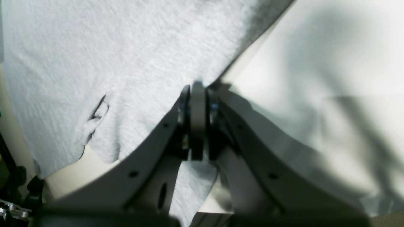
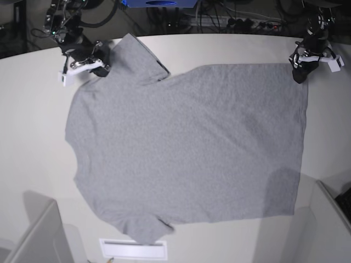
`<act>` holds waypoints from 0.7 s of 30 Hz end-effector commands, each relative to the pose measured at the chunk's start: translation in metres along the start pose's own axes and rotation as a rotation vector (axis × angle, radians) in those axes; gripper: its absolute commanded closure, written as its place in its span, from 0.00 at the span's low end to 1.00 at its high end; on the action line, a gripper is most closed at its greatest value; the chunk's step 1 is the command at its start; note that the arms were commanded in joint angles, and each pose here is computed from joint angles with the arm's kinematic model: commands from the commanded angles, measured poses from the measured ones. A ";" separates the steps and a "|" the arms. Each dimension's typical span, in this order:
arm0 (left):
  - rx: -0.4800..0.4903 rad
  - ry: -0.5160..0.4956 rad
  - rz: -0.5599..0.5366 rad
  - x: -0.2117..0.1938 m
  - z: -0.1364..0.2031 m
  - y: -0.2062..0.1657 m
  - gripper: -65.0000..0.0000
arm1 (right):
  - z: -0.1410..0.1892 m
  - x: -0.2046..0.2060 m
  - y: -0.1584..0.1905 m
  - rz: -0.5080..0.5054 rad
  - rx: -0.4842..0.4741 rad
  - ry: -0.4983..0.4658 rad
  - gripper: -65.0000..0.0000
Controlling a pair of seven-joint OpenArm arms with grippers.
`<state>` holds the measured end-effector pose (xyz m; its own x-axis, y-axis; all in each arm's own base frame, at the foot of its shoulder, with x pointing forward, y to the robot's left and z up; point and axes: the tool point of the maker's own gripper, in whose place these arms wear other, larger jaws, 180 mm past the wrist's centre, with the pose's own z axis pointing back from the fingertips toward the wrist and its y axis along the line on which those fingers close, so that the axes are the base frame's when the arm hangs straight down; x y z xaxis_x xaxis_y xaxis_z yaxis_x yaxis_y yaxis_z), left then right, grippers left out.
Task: Fold the T-shirt properly
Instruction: 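Move both grippers down to the shirt's shoulder corners by the collar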
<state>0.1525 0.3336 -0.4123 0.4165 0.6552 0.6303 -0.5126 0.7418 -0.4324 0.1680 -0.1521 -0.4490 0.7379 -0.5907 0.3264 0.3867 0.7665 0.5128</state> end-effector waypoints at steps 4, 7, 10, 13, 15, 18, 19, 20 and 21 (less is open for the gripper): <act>-0.030 0.031 -0.015 -0.007 -0.002 -0.010 0.62 | 0.002 -0.015 -0.015 0.007 -0.065 0.063 1.00; -0.033 0.033 -0.012 -0.008 -0.003 -0.011 0.78 | 0.002 -0.015 -0.016 0.006 -0.067 0.062 1.00; -0.033 0.033 -0.013 -0.008 -0.003 -0.011 0.93 | 0.002 -0.015 -0.017 0.005 -0.069 0.060 1.00; -0.033 0.027 -0.019 -0.004 -0.002 -0.011 1.00 | 0.002 -0.014 -0.016 0.007 -0.068 0.057 1.00; -0.033 0.022 -0.021 -0.002 -0.002 -0.011 1.00 | 0.002 -0.013 -0.016 0.008 -0.067 0.056 1.00; -0.030 0.025 -0.028 -0.003 -0.001 -0.010 1.00 | 0.003 -0.013 -0.015 0.008 -0.065 0.054 1.00; -0.029 0.026 -0.028 -0.003 0.000 -0.010 1.00 | 0.003 -0.013 -0.015 0.010 -0.066 0.053 1.00; -0.030 0.025 -0.028 -0.003 0.000 -0.010 1.00 | 0.005 -0.011 -0.014 0.014 -0.063 0.047 1.00; -0.034 0.023 -0.034 -0.002 0.001 -0.012 1.00 | 0.006 -0.010 -0.012 0.019 -0.062 0.043 1.00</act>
<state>0.1511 0.3171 -0.4200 0.4663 0.6517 0.5982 -0.4934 0.7528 -0.4356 0.1680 -0.1538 -0.4460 0.7421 -0.5783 0.3389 0.3789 0.7790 0.4997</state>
